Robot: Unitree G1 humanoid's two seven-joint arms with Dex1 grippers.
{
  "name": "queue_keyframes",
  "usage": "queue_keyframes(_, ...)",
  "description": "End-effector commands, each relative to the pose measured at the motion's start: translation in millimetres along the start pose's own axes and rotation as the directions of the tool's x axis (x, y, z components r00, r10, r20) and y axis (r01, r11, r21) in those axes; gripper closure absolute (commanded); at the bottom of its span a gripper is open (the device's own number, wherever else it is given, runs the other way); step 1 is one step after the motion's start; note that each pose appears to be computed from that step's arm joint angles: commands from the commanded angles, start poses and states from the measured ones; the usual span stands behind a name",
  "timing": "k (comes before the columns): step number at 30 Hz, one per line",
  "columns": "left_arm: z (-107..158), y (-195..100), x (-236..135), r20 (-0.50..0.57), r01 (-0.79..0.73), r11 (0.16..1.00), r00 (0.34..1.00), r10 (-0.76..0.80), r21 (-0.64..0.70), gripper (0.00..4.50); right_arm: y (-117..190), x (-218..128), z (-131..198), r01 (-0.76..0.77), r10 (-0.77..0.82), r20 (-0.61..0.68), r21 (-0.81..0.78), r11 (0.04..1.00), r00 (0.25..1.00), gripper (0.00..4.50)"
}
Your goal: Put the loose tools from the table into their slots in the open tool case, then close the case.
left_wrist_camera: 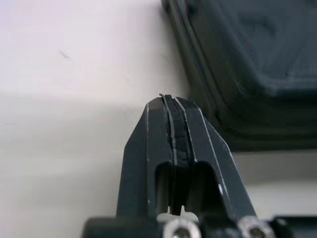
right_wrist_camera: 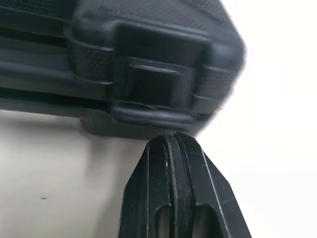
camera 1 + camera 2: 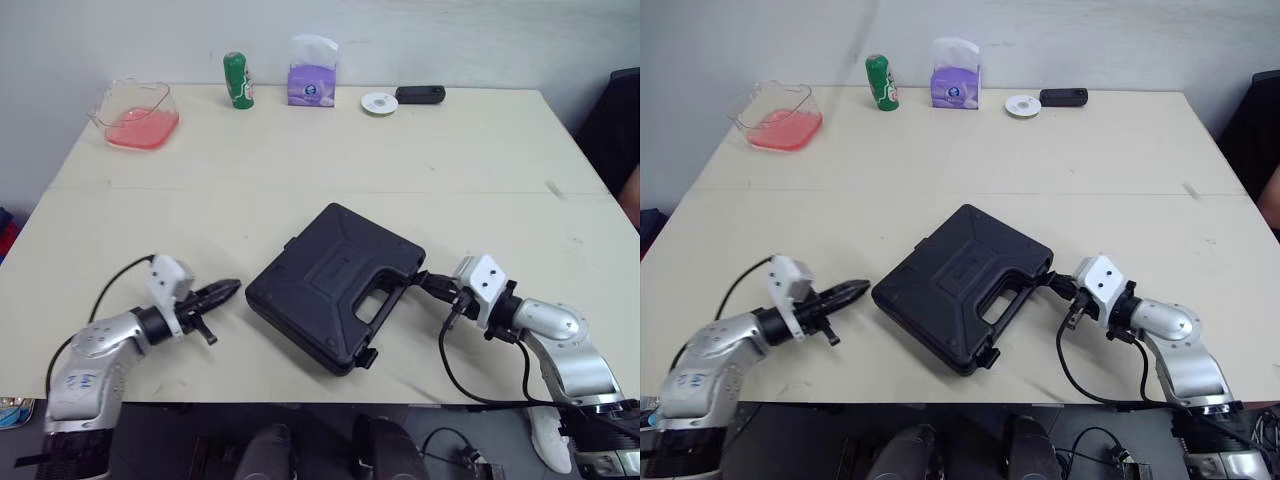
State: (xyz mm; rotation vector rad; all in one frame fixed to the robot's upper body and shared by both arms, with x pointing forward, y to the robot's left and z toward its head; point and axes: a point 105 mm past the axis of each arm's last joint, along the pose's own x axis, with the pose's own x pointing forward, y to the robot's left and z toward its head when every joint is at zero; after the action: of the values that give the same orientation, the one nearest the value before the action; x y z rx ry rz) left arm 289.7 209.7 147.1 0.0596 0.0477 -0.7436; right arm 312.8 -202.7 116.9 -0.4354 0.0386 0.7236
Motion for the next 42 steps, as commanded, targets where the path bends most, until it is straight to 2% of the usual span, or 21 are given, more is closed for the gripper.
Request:
queue_keyframes(1,64.7,-21.2,12.0,0.135,0.121,0.986,0.981,-0.136,0.115,4.50,-8.7,-17.5,12.4,0.061,-0.063,0.049,0.027,0.998,0.997,4.49)
queue_keyframes(3,85.1,-43.5,34.5,0.137,0.245,0.955,0.954,-0.268,0.165,4.50,-2.6,-25.4,11.0,0.053,-0.055,0.046,0.050,0.997,0.997,4.49)
queue_keyframes(5,104.4,-74.0,55.2,0.143,0.405,0.891,0.888,-0.437,0.206,4.50,6.7,-32.3,9.1,0.025,-0.027,0.035,0.068,0.997,0.999,4.49)
queue_keyframes(7,107.9,-87.6,68.5,0.107,0.476,0.854,0.857,-0.504,0.211,4.50,11.4,-34.8,8.2,0.018,-0.020,0.027,0.086,0.996,0.999,4.49)
queue_keyframes(10,107.1,-121.5,114.0,0.000,0.600,0.751,0.781,-0.624,0.276,4.50,20.3,-40.4,3.4,0.018,-0.018,0.001,0.124,0.992,1.000,4.49)
queue_keyframes(13,103.1,-135.3,145.2,-0.045,0.627,0.733,0.767,-0.640,0.265,4.50,25.5,-41.9,3.6,0.013,-0.013,-0.002,0.133,0.991,1.000,4.49)
queue_keyframes(16,85.5,-152.5,183.5,-0.172,0.646,0.705,0.761,-0.625,0.293,4.50,26.6,-40.8,5.4,0.012,-0.013,0.001,0.122,0.992,1.000,4.49)
queue_keyframes(20,66.3,-157.0,214.0,-0.219,0.597,0.761,0.802,-0.556,0.254,4.50,23.1,-40.9,4.6,0.060,-0.060,-0.002,0.133,0.989,0.998,4.49)
queue_keyframes(26,23.3,-148.9,231.0,-0.353,0.536,0.814,0.823,-0.445,0.223,4.50,25.2,-38.0,5.1,0.069,-0.069,-0.002,0.141,0.988,0.998,4.49)
queue_keyframes(30,-16.8,-148.1,219.7,-0.478,0.576,0.804,0.754,-0.451,0.150,4.50,30.5,-30.8,9.7,0.033,-0.038,0.027,0.158,0.987,0.999,4.49)
queue_keyframes(34,-42.6,-136.9,215.8,-0.547,0.567,0.808,0.732,-0.407,0.158,4.50,30.9,-20.2,13.1,0.021,-0.027,0.034,0.152,0.988,0.999,4.49)
queue_keyframes(36,-46.2,-140.6,214.3,-0.529,0.551,0.829,0.734,-0.427,0.096,4.50,30.4,-16.1,14.3,0.016,-0.022,0.034,0.144,0.989,0.999,4.49)
queue_keyframes(42,-49.3,-141.9,206.4,-0.542,0.558,0.825,0.721,-0.432,0.085,4.50,25.2,-5.9,18.6,0.014,-0.021,0.050,0.122,0.992,0.999,4.49)
